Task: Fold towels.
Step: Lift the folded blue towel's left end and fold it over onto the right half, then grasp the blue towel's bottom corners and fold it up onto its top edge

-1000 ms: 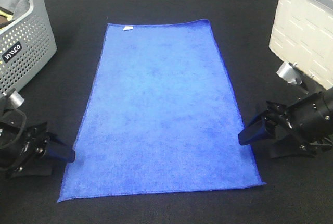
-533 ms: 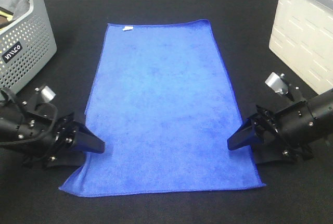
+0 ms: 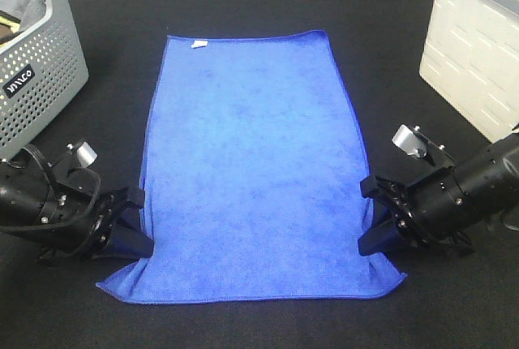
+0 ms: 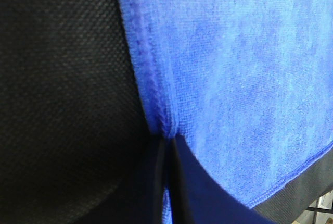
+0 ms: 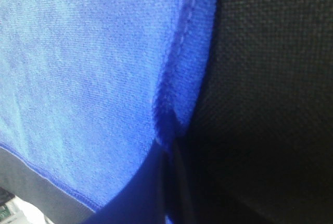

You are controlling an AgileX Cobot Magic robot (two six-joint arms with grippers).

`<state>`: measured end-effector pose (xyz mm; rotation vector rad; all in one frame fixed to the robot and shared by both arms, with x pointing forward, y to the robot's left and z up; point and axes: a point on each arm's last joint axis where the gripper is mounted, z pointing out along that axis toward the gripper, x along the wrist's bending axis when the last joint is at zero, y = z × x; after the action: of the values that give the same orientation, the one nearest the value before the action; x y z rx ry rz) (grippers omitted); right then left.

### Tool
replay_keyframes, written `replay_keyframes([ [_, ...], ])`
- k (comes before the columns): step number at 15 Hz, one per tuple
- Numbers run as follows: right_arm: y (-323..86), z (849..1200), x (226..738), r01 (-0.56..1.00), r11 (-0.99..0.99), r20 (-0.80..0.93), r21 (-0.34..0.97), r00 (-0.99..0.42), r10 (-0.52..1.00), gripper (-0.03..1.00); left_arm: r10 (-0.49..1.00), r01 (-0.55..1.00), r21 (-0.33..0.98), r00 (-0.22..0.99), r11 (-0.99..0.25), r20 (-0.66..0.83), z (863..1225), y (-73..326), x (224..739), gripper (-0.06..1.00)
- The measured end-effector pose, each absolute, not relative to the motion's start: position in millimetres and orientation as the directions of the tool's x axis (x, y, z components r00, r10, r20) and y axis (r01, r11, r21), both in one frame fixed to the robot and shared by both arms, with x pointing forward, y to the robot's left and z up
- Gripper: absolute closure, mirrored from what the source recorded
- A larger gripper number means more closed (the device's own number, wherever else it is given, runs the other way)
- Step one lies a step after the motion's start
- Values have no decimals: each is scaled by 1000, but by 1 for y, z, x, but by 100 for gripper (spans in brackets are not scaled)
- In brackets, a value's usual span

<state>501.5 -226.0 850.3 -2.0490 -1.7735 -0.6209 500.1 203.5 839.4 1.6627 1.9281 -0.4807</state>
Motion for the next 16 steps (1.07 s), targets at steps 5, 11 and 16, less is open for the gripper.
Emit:
replay_keyframes([
  [5, -225, 873, 498, 994, -103, 553, 47, 60, 831, 97, 799, 993, 35, -68, 111, -598, 845, 204, 492, 94],
  [11, -228, 886, 453, 995, -100, 555, -16, 92, 827, 97, 824, 997, 56, -15, 57, -566, 875, 215, 442, 94],
  [16, -233, 890, 400, 994, -99, 551, -48, 109, 828, 97, 824, 997, 50, -13, 50, -566, 883, 222, 397, 94],
])
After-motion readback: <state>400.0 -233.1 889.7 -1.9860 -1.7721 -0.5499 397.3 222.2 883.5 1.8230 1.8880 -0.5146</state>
